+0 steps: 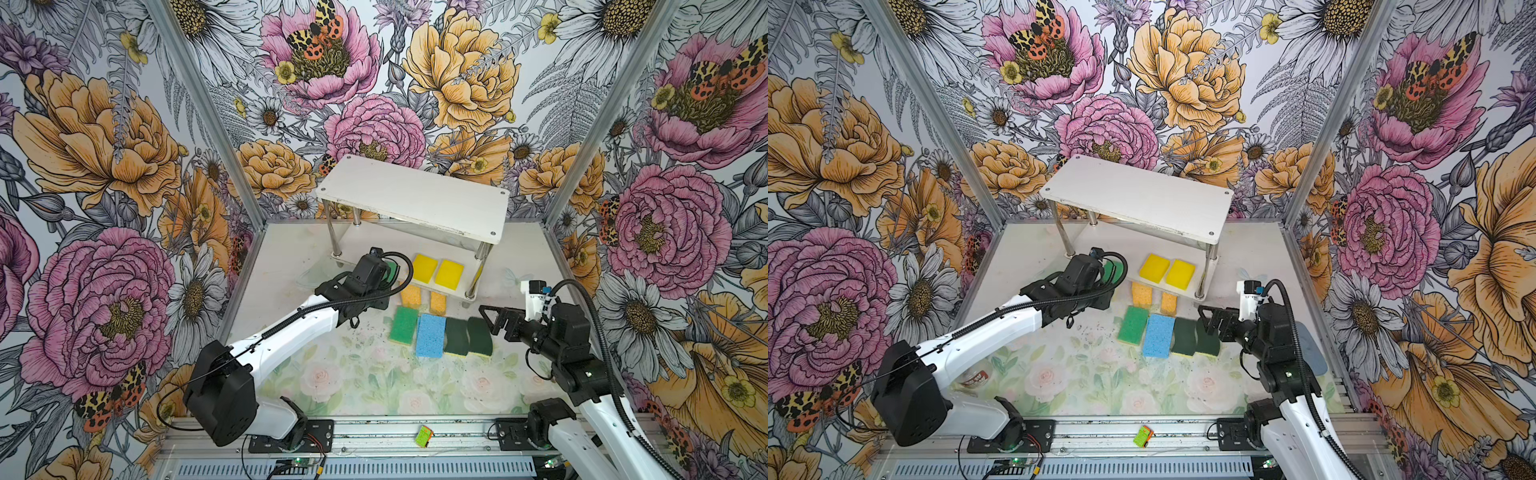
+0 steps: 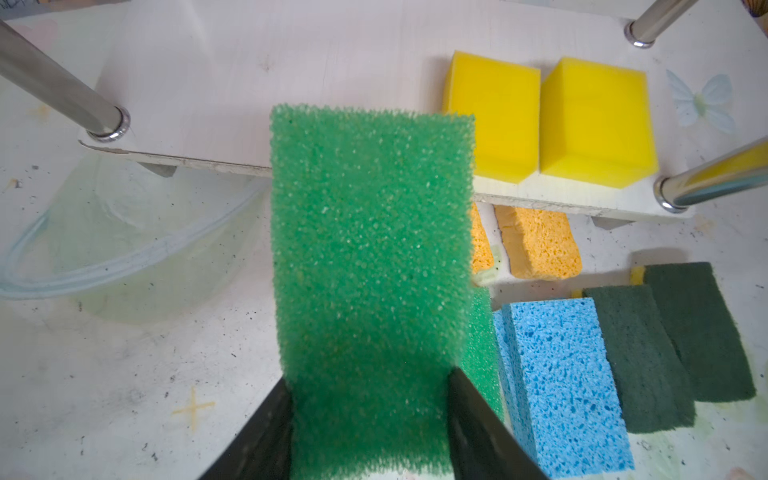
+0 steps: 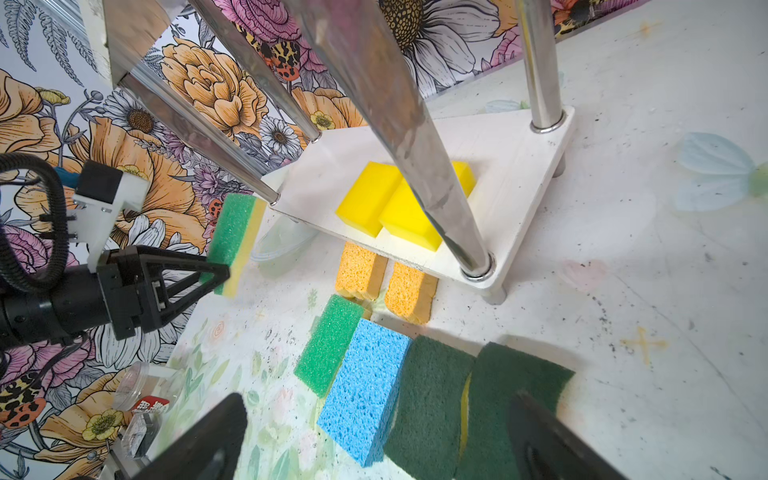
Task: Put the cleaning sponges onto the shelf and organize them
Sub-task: 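Carry the green sponge with the left gripper onto the lower shelf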
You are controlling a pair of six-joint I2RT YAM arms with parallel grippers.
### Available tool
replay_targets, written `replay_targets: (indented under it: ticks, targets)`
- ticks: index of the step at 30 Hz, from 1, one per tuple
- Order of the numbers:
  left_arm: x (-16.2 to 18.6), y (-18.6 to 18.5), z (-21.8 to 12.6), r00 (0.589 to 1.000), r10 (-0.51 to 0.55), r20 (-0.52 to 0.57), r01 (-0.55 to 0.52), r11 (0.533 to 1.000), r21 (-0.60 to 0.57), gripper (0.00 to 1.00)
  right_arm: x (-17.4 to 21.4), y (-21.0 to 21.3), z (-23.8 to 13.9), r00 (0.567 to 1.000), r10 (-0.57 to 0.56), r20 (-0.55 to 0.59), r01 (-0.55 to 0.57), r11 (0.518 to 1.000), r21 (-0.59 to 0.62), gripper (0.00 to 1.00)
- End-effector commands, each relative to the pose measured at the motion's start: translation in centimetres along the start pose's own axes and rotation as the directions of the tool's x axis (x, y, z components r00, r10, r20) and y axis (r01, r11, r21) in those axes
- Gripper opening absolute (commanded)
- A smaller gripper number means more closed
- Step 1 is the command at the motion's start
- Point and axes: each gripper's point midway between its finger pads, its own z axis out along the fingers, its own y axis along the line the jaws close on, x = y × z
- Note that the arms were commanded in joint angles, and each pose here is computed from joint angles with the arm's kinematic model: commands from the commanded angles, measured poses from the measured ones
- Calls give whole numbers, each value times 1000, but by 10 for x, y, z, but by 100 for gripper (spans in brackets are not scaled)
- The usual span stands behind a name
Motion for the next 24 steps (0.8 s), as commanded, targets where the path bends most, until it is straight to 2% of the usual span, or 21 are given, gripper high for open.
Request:
replay_targets:
  ticks: [1,10,18,24]
  targets:
    - [-20,6,-3,999,36,30,-36,999,-9,56,-10,6,-4,1000,-8,29,8,1000,-2,100]
    - [-55,11,29,996,84,19,-84,996,15,54,-11,6,-5,999,-4,32,4,1000,-3,100]
    - [-64,13,57,987,158,7,-158,987,14,53,-11,7,-5,999,-6,33,6,1000,-3,100]
    - [-65,8,71,989,149,5,-149,988,30,54,-11,6,-5,999,-5,32,5,1000,-1,100]
